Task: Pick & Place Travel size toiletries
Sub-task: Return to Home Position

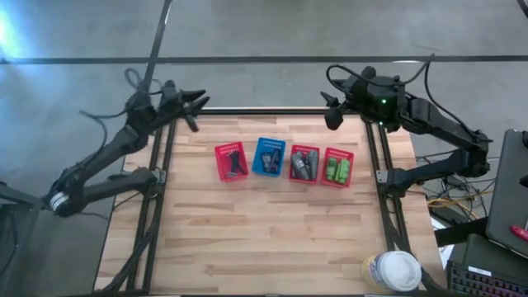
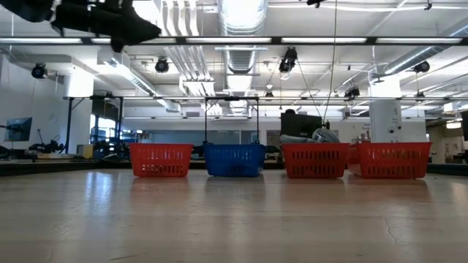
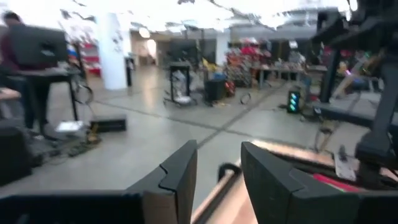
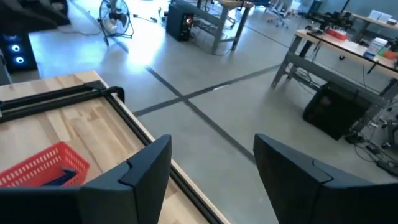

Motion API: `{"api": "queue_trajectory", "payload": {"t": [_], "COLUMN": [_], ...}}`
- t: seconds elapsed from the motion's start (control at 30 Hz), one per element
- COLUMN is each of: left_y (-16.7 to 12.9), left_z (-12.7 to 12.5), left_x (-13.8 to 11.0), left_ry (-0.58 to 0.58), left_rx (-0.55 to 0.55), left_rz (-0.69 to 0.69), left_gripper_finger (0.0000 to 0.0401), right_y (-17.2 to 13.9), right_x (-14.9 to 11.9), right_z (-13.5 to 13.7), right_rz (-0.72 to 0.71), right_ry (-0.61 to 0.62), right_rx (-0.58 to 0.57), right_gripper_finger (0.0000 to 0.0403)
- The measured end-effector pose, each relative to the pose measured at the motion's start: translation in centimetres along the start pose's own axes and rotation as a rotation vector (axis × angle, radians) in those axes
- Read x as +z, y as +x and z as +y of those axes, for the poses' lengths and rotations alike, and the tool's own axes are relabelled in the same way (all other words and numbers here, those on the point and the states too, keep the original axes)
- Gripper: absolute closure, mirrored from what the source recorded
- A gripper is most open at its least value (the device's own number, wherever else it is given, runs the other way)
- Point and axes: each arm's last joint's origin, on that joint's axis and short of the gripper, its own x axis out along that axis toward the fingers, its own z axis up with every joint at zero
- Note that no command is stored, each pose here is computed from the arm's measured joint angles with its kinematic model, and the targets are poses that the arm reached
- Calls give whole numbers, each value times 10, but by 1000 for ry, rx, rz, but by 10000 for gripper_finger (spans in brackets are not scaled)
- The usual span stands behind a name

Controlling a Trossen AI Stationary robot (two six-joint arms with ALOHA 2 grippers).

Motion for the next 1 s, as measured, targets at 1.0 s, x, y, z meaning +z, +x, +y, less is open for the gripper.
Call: {"api": "queue_trajectory", "payload": {"t": [1.0], "left_y": [-125], "left_z": [-3], "left_x": [-55], "left_ry": [212], "left_rx": [554], "left_rz": [-226], "left_gripper_finger": [273], "right_y": [-69], "right_x": [-5], "right_z": [-80], "right_rz": [-150], "right_ry": [159], "right_rx": [-270], "right_gripper_finger": [68]}}
